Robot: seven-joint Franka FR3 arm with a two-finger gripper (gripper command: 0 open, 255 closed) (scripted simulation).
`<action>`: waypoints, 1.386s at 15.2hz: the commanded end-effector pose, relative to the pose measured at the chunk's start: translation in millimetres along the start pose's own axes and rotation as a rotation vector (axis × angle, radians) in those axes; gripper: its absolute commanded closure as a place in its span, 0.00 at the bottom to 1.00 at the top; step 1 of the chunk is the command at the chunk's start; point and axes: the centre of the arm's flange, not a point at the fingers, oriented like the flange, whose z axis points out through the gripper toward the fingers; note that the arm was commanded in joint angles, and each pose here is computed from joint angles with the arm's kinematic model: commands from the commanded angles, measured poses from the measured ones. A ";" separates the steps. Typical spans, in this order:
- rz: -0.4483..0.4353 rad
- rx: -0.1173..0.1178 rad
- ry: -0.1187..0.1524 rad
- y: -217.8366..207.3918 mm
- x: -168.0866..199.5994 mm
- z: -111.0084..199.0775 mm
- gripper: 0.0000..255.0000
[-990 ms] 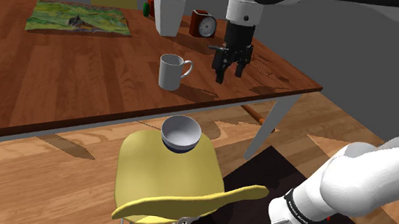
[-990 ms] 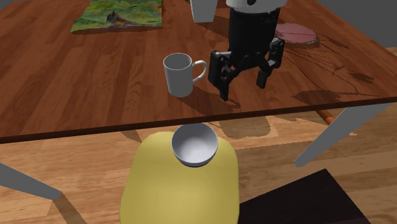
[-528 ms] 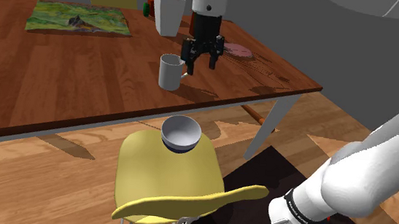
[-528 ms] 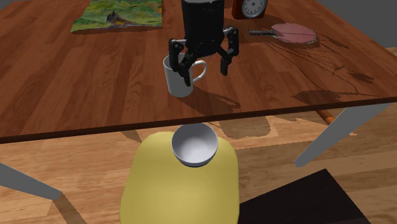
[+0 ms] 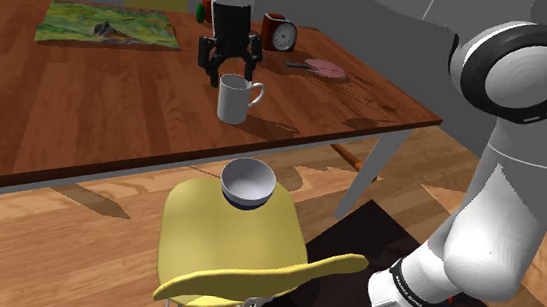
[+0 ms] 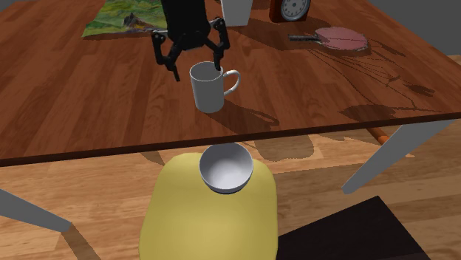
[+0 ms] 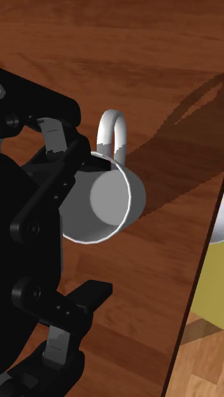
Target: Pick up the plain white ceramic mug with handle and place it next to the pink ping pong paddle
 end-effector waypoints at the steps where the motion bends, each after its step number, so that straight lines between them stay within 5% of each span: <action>1: 0.005 -0.003 -0.001 -13.6 16.9 -3.6 0.00; 9: 0.005 -0.003 -0.001 -13.5 16.9 36.4 0.00; 16: 0.005 -0.003 -0.001 -13.5 16.9 36.4 0.00; 17: 0.005 -0.003 -0.001 -13.5 16.9 36.4 1.00; 21: 0.005 -0.003 -0.001 -13.5 16.9 36.4 1.00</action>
